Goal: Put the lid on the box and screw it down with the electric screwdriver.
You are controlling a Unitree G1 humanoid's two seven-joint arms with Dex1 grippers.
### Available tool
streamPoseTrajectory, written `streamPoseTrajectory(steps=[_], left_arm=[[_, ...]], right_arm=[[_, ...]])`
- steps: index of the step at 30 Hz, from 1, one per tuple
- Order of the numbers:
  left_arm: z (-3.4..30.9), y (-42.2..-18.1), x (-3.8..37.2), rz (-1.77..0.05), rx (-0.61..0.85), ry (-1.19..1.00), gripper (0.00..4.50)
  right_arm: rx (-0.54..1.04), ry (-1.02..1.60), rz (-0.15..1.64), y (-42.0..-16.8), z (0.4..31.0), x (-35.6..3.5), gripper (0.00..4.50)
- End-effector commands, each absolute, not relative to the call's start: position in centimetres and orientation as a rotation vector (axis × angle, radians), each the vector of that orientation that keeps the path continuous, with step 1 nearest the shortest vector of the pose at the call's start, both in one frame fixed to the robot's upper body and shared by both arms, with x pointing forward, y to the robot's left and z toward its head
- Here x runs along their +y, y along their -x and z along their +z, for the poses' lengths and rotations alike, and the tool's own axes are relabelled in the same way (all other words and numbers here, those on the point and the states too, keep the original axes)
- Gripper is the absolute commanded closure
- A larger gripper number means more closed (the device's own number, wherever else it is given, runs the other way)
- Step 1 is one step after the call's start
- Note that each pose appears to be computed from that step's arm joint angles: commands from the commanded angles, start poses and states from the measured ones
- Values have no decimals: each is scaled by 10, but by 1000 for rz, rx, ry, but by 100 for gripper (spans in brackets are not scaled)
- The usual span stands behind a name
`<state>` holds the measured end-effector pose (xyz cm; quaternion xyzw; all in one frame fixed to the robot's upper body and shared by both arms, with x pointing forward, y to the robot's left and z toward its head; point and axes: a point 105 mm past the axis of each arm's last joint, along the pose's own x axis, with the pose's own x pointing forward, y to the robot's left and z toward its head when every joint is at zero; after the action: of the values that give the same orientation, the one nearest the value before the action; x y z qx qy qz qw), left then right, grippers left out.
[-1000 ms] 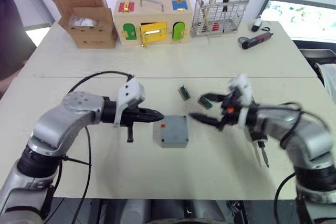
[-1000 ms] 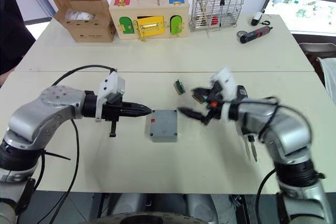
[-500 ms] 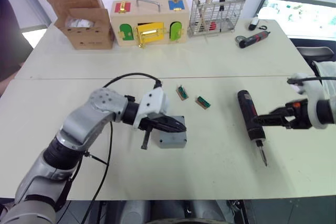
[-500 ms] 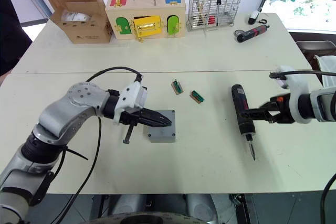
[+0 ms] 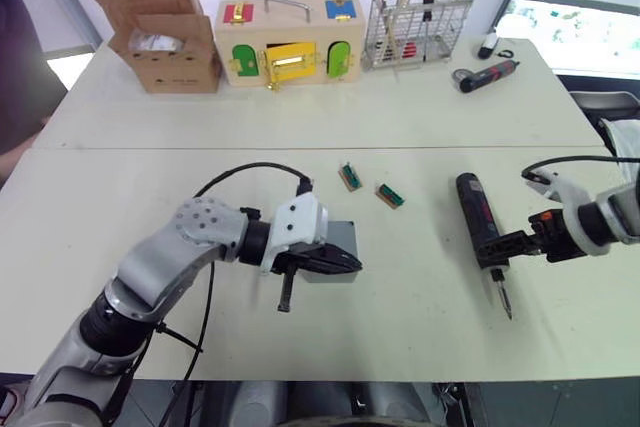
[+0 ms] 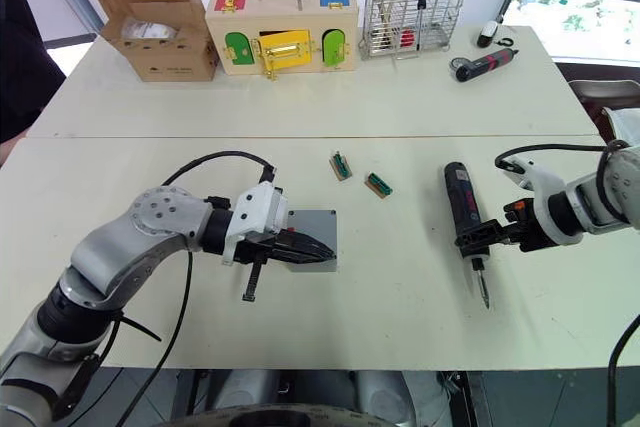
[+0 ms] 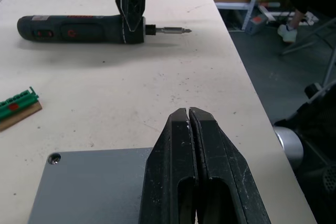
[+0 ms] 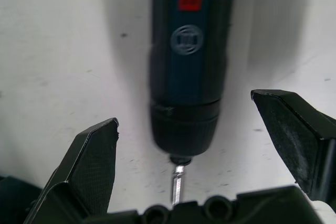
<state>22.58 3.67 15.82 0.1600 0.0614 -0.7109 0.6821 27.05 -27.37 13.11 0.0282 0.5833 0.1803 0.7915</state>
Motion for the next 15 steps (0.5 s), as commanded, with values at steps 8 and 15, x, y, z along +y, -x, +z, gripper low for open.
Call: streamPoseTrajectory(steps=[8,15], left_arm=[[162,-223,35,-1570,114,-361,450],[160,-223,32,-1552,110,-347,450]], right_arm=[[1342,93,367,-288,114,-279,1],[1407,204,368,-292,98,-278,1]])
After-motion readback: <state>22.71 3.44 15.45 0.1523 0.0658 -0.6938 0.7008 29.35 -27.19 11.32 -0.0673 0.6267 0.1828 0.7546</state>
